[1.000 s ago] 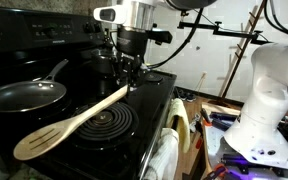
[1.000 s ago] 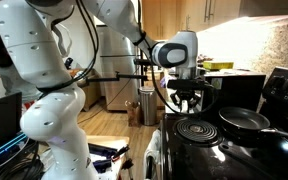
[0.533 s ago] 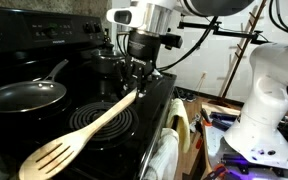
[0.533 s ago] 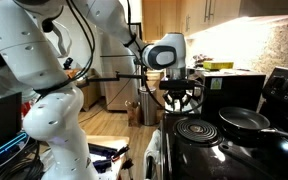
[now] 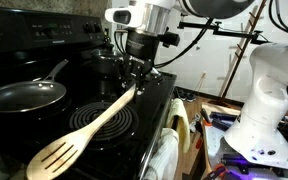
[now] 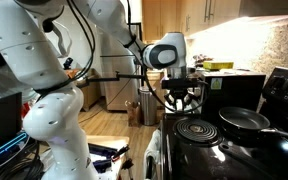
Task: Take the wooden spoon from the black pan and place it at the left of the stove
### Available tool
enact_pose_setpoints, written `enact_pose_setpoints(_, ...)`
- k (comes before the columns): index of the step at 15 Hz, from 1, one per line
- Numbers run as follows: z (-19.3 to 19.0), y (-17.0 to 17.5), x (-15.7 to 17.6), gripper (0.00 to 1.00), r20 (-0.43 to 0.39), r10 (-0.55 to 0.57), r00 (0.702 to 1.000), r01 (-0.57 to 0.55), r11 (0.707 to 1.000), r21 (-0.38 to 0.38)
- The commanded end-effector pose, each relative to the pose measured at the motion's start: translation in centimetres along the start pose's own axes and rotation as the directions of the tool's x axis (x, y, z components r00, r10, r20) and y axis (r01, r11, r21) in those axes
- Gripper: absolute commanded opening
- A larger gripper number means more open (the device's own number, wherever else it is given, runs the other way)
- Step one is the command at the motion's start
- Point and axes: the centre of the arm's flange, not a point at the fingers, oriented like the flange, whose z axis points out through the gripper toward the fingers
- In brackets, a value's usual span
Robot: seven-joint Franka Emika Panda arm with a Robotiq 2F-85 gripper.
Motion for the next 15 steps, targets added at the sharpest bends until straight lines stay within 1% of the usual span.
enact_pose_setpoints(1,-0.2,2.2,2.3,0.07,0.023,-0.133,0.991,0.134,0.990,-0.038)
enact_pose_setpoints(2,-0.2,2.8,3.0,0.07,0.031,-0.160,0.987,0.161,0.986,-0.050)
enact_pose_setpoints(5,0.8,4.3,5.2,0.07,0.021,-0.222,0.975,0.223,0.974,-0.031)
enact_pose_setpoints(10,4.6,5.5,9.6,0.07,-0.026,-0.207,0.978,0.208,0.978,0.029)
enact_pose_setpoints(15,7.1,5.4,13.5,0.07,-0.063,-0.186,0.981,0.191,0.978,0.080)
